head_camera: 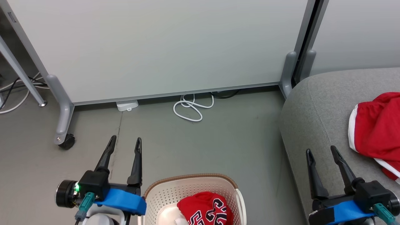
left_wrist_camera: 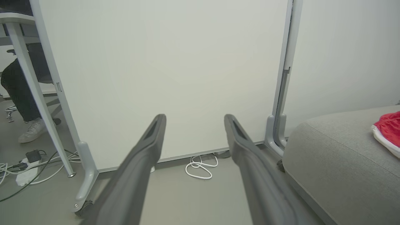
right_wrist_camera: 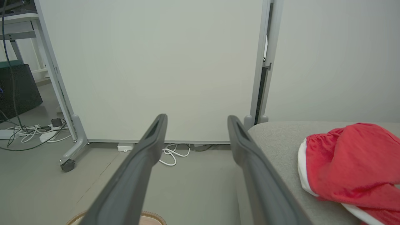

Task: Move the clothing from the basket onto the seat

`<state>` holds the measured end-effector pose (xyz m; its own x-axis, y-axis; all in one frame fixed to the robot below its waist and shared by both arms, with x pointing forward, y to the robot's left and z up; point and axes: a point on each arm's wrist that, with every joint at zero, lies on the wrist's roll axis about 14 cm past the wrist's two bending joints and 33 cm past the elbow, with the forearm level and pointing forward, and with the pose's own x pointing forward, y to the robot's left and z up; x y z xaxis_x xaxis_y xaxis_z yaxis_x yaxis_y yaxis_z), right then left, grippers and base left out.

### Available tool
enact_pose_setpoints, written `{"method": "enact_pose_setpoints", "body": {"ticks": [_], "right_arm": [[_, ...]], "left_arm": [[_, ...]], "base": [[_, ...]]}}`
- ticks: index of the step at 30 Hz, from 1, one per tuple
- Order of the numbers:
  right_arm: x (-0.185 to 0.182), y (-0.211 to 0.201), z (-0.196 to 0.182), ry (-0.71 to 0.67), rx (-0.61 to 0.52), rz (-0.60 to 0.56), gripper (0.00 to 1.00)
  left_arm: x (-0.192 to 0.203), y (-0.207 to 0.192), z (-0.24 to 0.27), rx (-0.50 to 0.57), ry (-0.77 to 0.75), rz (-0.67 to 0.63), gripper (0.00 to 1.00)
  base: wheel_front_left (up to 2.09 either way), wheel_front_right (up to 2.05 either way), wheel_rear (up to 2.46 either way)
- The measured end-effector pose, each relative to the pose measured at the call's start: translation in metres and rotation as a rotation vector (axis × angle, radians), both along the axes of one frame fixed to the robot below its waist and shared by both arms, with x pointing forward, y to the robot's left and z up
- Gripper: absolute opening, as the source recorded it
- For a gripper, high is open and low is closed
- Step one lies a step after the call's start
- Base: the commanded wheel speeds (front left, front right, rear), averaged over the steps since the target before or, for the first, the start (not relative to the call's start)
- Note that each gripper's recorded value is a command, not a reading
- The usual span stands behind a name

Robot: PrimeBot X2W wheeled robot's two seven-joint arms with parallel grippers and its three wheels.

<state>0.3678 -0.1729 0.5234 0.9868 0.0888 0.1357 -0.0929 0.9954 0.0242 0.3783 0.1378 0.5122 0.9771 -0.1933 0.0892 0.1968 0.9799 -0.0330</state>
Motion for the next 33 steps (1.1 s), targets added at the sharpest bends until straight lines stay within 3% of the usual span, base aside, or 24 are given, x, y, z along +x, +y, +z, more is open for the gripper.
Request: {"method": "enact_pose_setpoints", "body": {"ticks": [14, 23, 33], "right_arm": [[0.027, -0.007, 0.004, -0.016, -0.026, -0.019, 1.00], [0.060, -0.016, -0.013, 0.018, -0.058, -0.032, 1.00], [0.093, -0.021, -0.048, 0.082, -0.097, -0.029, 1.00]], "left_arm": [[0.044, -0.081, -0.035, 0.112, 0.102, -0.308, 1.00], [0.050, -0.132, -0.110, 0.206, 0.294, -0.542, 1.00], [0.039, -0.151, -0.201, 0.315, 0.518, -0.723, 1.00]], "base": [[0.00, 0.00, 0.00], [0.00, 0.00, 0.00], [0.00, 0.00, 0.00]]}}
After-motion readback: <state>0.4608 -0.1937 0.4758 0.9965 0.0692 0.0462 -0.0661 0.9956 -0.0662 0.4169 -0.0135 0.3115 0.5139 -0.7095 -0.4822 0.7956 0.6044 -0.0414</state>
